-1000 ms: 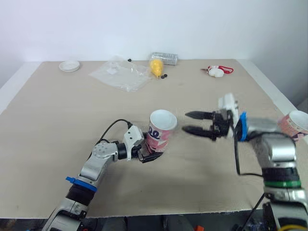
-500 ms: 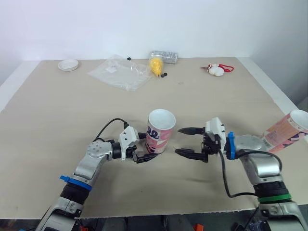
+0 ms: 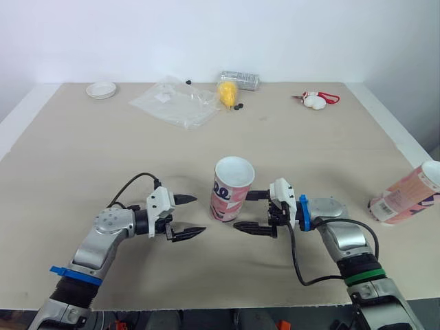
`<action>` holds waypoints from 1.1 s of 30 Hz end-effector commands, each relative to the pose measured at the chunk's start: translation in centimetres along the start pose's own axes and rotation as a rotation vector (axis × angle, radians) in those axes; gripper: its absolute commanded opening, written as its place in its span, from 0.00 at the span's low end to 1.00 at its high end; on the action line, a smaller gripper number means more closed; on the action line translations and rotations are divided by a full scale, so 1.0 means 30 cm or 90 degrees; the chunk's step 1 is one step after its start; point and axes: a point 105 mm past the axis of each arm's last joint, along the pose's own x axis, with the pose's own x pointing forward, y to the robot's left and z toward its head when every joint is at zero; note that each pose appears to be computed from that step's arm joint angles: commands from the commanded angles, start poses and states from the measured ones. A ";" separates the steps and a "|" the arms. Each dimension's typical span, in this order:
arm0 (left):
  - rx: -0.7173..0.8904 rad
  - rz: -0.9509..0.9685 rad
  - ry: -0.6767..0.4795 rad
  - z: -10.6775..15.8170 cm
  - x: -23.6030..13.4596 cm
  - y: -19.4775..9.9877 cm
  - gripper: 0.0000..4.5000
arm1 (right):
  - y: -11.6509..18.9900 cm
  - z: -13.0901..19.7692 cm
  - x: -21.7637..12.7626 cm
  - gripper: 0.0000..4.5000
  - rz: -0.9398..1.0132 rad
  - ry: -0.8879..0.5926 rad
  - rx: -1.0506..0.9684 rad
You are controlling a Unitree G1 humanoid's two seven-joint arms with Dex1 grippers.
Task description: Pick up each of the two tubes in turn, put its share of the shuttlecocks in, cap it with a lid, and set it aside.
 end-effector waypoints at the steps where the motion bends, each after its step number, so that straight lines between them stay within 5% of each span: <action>1: 0.013 -0.014 -0.017 0.045 -0.014 -0.014 1.00 | -0.012 0.032 0.017 0.99 0.010 -0.010 -0.036; 33: -0.004 -0.022 -0.005 0.029 -0.039 -0.052 1.00 | -0.015 0.063 0.180 0.99 0.067 -0.042 -0.055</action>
